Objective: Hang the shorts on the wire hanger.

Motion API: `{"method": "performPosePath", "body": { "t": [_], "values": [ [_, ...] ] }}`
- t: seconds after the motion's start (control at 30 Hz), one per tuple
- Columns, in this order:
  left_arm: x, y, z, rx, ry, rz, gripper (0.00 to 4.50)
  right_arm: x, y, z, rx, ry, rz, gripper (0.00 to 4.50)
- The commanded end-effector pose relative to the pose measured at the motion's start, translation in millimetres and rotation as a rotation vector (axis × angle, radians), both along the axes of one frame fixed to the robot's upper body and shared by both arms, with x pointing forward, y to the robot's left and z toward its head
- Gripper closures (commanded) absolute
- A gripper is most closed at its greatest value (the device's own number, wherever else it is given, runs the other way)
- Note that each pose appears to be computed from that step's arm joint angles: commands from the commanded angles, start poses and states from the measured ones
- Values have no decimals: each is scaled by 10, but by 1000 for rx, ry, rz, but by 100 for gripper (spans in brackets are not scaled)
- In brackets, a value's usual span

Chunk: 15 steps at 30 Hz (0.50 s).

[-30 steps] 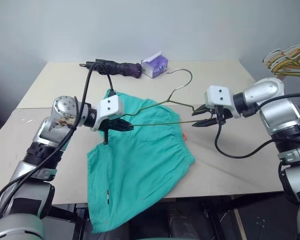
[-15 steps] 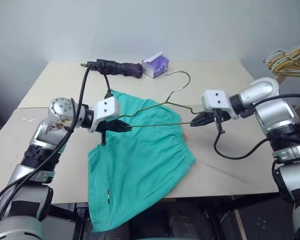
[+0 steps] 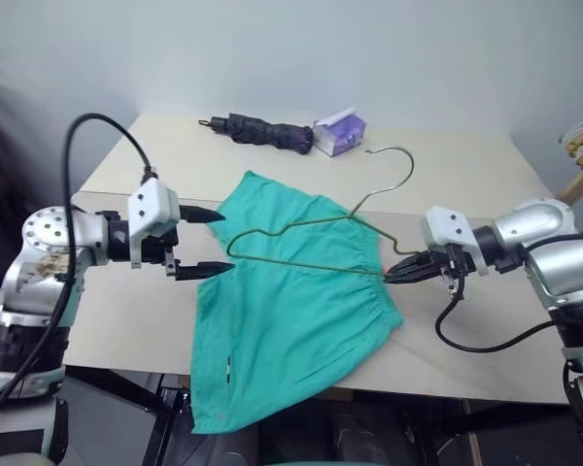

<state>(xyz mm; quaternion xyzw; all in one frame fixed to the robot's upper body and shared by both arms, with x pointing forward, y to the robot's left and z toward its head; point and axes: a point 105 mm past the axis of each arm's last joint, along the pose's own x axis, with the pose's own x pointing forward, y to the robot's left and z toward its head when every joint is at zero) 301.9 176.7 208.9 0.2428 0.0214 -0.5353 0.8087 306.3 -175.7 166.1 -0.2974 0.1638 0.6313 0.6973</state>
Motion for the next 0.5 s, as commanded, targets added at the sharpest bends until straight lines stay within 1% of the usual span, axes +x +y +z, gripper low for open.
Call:
{"method": "performPosePath", "body": {
  "t": [0.03,0.27,0.5],
  "values": [
    [-92,88,279,-64,-79,72,1,28,-95,140,63,-32,-69,450],
    [-238,217,579,-232,-110,134,1,43,-255,89,123,27,-140,450],
    [-301,280,710,-242,-164,172,1,125,-414,17,189,114,-272,450]
  ]
}}
